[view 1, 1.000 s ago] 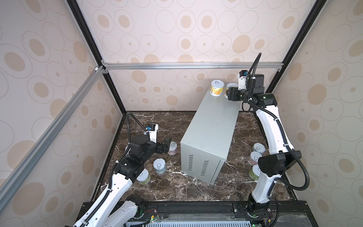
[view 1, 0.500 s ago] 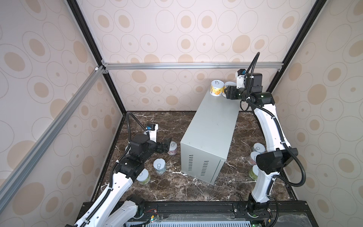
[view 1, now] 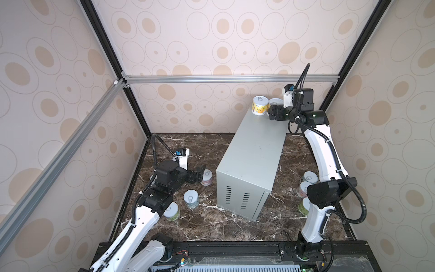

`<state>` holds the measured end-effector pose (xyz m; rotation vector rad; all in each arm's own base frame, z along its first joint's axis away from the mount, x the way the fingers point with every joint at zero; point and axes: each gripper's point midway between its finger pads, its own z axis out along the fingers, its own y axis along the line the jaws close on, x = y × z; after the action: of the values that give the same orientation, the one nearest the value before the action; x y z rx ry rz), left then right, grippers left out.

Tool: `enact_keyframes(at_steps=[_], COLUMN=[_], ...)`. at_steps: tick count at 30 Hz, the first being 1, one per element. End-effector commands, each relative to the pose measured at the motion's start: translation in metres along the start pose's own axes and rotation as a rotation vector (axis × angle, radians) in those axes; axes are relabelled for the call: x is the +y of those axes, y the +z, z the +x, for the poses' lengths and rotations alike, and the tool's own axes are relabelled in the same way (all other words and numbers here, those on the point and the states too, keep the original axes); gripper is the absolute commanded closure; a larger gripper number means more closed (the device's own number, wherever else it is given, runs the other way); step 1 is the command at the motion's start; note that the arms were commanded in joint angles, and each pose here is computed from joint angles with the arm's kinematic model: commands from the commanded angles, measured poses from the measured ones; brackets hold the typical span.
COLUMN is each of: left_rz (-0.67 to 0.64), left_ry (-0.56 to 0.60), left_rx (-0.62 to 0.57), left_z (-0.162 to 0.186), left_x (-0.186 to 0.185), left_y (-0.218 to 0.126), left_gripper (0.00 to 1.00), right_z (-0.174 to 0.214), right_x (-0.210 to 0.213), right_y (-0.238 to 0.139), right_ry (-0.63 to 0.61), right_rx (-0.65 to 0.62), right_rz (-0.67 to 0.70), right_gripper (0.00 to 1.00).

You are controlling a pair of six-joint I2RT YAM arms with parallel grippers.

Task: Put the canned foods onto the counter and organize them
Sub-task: 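Set the yellow can beside the pineapple can and open the right gripper, then withdraw the right gripper while the left gripper lowers onto a white-lidded can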

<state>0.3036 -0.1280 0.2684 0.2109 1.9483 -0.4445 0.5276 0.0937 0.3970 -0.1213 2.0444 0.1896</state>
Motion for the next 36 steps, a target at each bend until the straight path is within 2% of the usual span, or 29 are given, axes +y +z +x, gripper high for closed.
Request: enact_keyframes(at_steps=[1, 6, 23, 24, 36], left_rz=[-0.010, -0.030, -0.030, -0.026, -0.110], left_ry=[-0.009, -0.011, -0.027, -0.028, -0.026], left_rx=[-0.027, -0.026, -0.019, -0.014, 0.146], left_z=[-0.007, -0.006, -0.016, -0.016, 0.025], left_x=[0.003, 0.007, 0.004, 0.003, 0.019], left_y=[0.000, 0.000, -0.005, -0.006, -0.016], left_gripper=[0.01, 0.01, 0.01, 0.01, 0.01], right_z=[-0.012, -0.023, -0.039, -0.029, 0.003], right_x=[-0.001, 0.003, 0.000, 0.000, -0.012], right_y=[-0.025, -0.047, -0.142, -0.141, -0.207], right_ry=[-0.007, 0.000, 0.029, 0.033, 0.137], right_rx=[-0.037, -0.071, -0.149, -0.126, -0.186], right_rz=[0.011, 0.000, 0.057, 0.062, 0.111], right_gripper=[0.03, 0.00, 0.01, 0.01, 0.01])
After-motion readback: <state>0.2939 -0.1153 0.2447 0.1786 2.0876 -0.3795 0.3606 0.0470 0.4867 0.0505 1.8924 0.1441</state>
